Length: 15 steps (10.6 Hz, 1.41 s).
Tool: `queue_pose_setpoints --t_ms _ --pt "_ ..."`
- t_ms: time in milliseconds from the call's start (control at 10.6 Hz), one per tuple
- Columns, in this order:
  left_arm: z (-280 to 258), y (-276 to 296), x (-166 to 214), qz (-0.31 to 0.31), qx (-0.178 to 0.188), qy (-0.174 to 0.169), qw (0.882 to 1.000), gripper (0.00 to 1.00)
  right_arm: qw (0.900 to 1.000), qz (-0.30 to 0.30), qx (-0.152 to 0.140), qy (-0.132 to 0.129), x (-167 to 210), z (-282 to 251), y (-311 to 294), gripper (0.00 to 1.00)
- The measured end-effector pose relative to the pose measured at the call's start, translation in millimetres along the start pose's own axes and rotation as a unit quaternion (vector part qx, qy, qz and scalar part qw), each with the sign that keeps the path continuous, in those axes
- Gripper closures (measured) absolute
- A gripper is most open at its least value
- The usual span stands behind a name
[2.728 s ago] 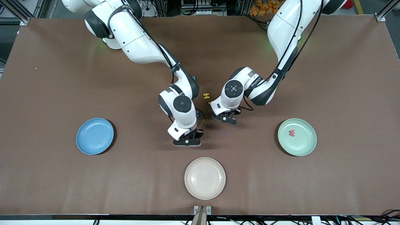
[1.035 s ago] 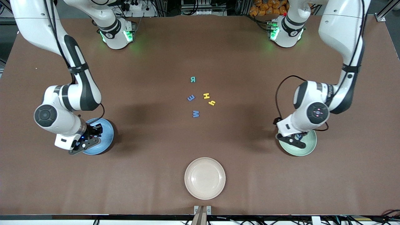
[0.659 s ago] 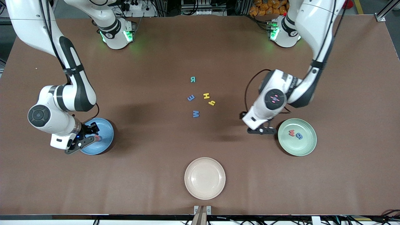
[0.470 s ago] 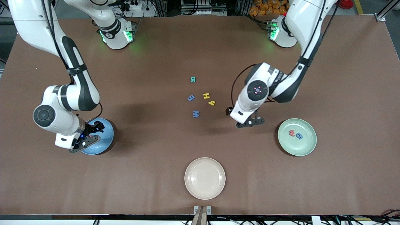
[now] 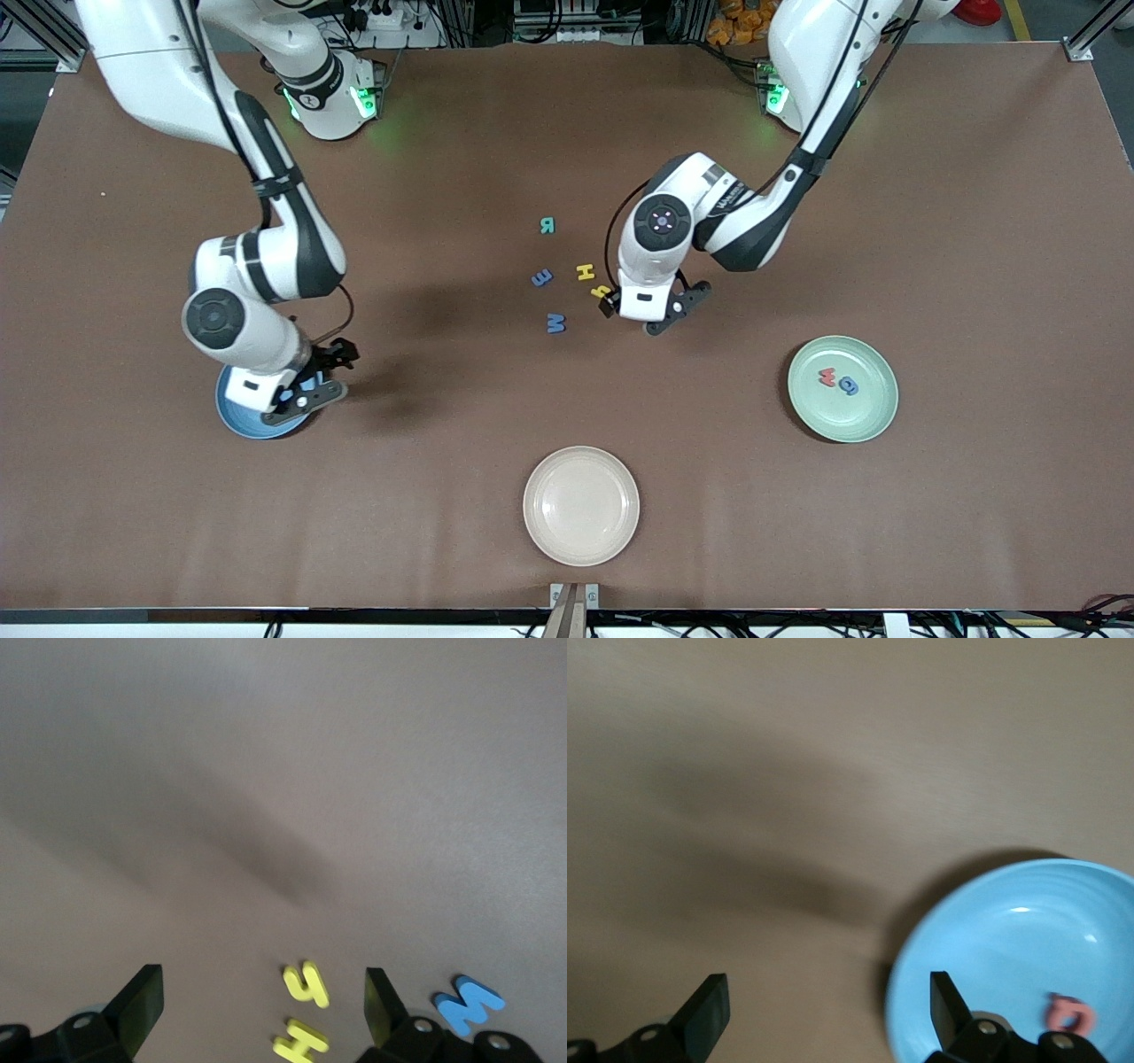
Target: Sort uppercase to blue plate, lowercase to green plate
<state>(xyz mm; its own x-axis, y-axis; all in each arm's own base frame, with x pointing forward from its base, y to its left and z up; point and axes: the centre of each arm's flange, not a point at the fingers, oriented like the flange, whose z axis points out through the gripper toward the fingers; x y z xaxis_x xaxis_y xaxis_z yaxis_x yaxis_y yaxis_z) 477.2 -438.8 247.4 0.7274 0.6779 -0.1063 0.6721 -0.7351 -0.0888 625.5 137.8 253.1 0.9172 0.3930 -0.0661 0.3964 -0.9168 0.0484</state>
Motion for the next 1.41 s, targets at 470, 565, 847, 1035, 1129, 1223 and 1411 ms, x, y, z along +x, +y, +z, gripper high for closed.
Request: queue_pose_setpoints --t_ms 470,565,847,1035,1129,1223,1411 --pt "63 11 -53 -0.073 -0.009 0.049 0.996 0.0 0.999 0.034 -0.004 -0.013 -5 3 -108 0.0" --pt "71 13 -55 -0.082 -0.018 0.053 0.995 0.0 0.999 0.037 -0.003 -0.017 -13 3 -124 0.0" --pt "73 16 -57 -0.091 -0.033 0.067 0.993 0.0 0.998 0.062 0.009 -0.03 -45 -13 -190 0.0" --pt "73 16 -57 -0.095 -0.033 0.066 0.993 0.0 0.995 0.092 0.01 -0.04 -67 -22 -252 0.0" --pt "74 16 -58 -0.098 -0.034 0.066 0.992 0.0 0.994 0.104 0.008 -0.045 -76 -25 -276 0.0" --pt "75 16 -59 -0.101 -0.036 0.065 0.992 0.0 0.993 0.111 0.005 -0.049 -85 -24 -294 0.0" --pt "81 16 -62 -0.101 -0.035 0.063 0.992 0.0 0.992 0.121 0.009 -0.044 -106 -12 -324 0.0"
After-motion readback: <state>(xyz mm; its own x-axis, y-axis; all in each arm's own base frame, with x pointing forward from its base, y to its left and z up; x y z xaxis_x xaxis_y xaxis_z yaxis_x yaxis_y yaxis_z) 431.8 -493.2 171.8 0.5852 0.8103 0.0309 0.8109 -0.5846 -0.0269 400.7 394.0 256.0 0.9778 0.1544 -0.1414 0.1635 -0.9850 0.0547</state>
